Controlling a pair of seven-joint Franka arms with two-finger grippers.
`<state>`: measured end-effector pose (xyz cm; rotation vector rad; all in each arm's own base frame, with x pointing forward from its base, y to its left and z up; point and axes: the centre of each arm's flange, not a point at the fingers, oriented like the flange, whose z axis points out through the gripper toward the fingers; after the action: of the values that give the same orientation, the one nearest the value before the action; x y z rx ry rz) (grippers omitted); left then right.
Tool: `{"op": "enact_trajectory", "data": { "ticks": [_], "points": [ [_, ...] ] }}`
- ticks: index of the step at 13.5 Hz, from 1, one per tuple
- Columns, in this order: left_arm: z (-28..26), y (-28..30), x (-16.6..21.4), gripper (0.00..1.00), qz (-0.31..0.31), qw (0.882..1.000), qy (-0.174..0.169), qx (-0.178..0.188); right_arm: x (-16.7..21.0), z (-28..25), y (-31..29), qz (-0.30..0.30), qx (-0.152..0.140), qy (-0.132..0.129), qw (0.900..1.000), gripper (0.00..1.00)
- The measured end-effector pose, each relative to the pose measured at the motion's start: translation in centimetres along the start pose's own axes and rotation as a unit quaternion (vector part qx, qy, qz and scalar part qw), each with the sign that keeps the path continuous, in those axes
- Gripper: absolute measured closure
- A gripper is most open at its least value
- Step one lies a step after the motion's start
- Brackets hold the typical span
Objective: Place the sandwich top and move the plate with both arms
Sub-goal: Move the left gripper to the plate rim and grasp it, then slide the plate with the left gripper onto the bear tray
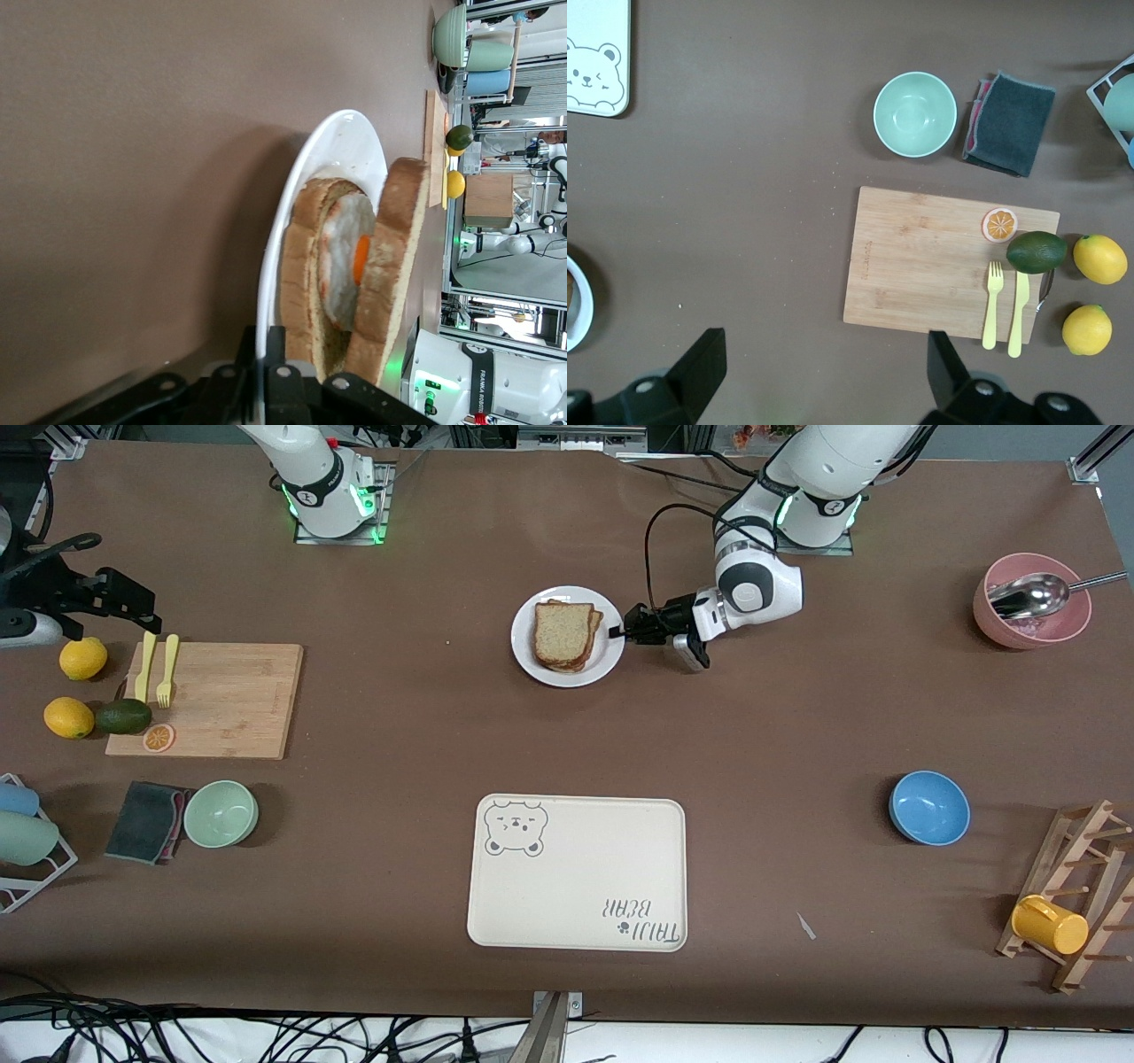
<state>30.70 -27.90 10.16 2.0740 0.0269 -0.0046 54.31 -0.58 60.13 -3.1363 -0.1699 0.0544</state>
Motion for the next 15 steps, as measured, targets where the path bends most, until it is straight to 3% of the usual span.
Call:
{"op": "enact_trajectory", "data": {
  "ticks": [9, 15],
  "points": [
    [0.0, -0.1, 0.3, 0.96, 0.001, 1.0, 0.002, 0.001, 0.0, 0.0, 0.0, 0.0, 0.0, 0.0, 1.0, 0.0],
    [-0.4, 0.6, 2.7, 0.96, 0.0, 1.0, 0.026, -0.006, 0.0, 0.0, 0.0, 0.0, 0.0, 0.0, 1.0, 0.0]
  ]
}}
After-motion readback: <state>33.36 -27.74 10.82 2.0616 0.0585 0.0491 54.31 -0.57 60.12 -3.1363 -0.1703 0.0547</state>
